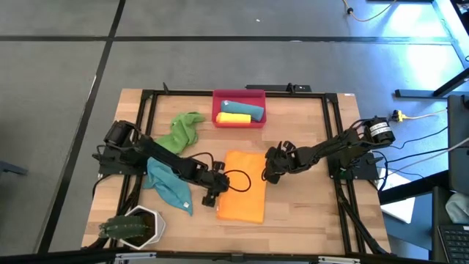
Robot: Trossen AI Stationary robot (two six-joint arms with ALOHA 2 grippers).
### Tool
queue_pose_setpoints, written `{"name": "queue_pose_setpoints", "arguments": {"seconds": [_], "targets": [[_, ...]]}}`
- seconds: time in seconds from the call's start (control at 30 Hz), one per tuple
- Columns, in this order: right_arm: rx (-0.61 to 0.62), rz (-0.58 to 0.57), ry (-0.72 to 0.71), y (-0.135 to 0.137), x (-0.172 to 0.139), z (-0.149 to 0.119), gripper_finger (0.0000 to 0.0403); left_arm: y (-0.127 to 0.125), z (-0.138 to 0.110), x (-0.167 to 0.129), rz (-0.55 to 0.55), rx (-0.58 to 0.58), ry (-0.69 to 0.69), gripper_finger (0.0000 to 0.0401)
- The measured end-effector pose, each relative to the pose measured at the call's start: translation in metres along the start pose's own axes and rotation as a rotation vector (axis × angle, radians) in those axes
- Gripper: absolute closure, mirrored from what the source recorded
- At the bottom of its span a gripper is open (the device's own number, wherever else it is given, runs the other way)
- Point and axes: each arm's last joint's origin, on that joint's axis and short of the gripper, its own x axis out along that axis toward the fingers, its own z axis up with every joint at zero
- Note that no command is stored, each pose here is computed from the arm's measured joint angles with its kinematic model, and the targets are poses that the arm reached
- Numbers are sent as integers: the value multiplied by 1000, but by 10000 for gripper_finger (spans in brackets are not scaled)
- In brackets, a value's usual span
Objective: Roll microfiber towels into tight, uniform cylinder then place into a basket
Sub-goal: Roll the orange microfiber cloth
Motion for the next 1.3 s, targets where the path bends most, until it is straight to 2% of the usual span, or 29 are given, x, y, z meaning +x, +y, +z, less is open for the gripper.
{"name": "queue_pose_setpoints", "arguments": {"seconds": [0.17,0.33,0.4,0.7,0.9,1.13,1.3], "targets": [[-3,1,1,0,0,0,283,12,10,-19,59,7,-74,294],[-5,8,-6,1,0,1,283,31,17,-26,272,-12,-123,294],[-8,16,-10,1,0,1,283,44,16,-21,342,-37,-110,294],[-14,22,-16,2,0,2,283,108,-2,6,496,-184,-30,294],[-16,22,-16,2,0,2,283,126,-9,10,453,-223,-15,294],[-16,22,-17,2,0,2,283,120,-1,10,382,-208,-88,294],[-17,22,-17,2,0,2,283,114,-2,11,368,-181,-75,294]]}}
